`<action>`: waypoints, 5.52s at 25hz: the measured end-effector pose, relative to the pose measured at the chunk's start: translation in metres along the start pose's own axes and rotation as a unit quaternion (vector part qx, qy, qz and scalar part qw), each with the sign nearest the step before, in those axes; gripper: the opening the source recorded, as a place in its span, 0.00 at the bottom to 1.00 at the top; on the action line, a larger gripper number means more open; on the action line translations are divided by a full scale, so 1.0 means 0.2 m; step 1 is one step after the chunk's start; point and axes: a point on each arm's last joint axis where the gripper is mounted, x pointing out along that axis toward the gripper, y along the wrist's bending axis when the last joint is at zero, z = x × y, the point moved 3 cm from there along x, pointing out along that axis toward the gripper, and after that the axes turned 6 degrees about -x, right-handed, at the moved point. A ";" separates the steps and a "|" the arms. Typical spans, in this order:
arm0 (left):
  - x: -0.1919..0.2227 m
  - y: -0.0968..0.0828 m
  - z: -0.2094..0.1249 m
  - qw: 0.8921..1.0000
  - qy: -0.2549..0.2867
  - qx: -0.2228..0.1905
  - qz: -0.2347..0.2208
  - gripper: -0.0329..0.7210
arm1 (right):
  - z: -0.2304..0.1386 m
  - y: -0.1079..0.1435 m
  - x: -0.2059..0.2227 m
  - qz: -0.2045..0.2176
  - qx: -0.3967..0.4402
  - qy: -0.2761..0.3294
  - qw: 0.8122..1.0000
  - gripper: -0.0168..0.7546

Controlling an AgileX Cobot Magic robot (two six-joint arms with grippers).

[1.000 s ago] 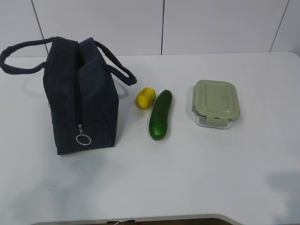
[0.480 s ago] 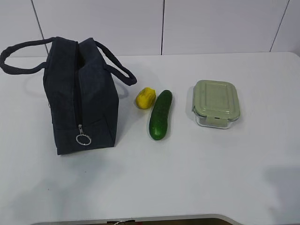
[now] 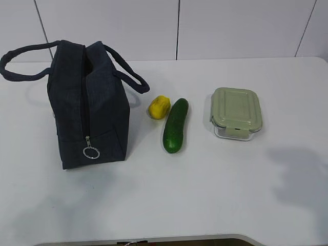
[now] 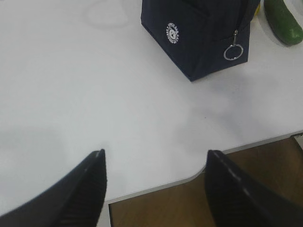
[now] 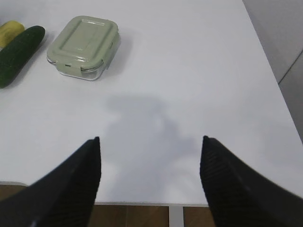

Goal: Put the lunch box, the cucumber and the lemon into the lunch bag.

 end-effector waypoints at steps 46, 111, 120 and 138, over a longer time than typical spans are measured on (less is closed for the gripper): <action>0.07 0.01 0.16 1.000 0.024 -0.007 0.005 0.67 | 0.88 -0.01 0.97 0.363 0.119 0.128 0.915 0.70; 0.06 0.01 0.11 0.998 0.066 -0.007 0.001 0.67 | 0.16 -0.13 2.00 0.443 0.320 0.160 0.822 0.79; 0.06 0.01 0.11 0.998 0.066 -0.007 0.001 0.67 | 0.13 -0.11 2.04 0.443 0.337 0.162 0.814 0.79; 0.06 0.01 0.11 0.998 0.066 -0.007 0.001 0.67 | 0.12 0.02 2.08 0.463 0.333 0.169 0.804 0.79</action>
